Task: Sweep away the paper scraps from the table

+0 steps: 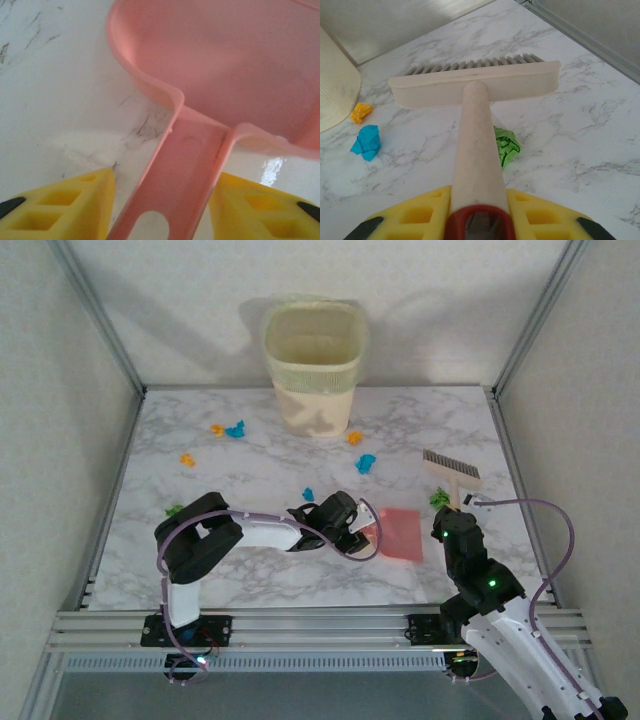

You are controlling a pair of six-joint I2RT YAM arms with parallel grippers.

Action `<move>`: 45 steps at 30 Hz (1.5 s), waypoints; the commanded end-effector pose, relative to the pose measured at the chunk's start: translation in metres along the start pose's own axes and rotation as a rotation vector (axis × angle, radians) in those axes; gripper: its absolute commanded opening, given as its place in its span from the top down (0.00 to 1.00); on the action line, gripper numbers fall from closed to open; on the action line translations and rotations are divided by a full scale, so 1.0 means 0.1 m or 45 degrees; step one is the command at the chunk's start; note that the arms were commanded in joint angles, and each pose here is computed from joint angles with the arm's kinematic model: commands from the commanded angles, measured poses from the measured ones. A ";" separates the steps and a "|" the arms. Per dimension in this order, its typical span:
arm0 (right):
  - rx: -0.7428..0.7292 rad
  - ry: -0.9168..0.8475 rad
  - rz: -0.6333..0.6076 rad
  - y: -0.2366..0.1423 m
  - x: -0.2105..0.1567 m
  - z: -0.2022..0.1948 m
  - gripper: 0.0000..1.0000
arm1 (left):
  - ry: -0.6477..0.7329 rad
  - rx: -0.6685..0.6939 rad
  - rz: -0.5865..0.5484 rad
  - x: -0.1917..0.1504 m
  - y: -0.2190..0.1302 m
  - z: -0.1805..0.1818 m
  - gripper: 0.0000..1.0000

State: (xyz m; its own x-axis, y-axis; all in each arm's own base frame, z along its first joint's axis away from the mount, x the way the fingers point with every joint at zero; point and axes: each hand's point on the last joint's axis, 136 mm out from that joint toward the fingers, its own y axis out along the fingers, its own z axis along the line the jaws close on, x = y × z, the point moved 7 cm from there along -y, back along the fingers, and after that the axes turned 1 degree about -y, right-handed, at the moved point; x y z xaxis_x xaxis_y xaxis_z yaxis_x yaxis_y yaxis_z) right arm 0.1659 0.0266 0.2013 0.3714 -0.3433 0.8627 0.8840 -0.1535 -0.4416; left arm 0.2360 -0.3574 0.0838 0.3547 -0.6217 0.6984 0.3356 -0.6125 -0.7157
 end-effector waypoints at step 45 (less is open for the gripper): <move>0.009 0.014 -0.013 0.04 0.08 0.09 1.00 | -0.273 0.037 -0.036 0.13 -0.06 -0.22 0.61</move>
State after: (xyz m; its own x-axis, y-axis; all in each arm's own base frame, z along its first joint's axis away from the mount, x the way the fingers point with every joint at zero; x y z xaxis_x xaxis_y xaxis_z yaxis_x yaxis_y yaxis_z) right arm 0.1701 0.0293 0.1934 0.4155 -0.3201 0.8514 0.8615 -0.1617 -0.4813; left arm 0.2162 -0.3727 0.1046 0.5143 -0.4511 0.7293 0.3965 -0.6290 -0.6687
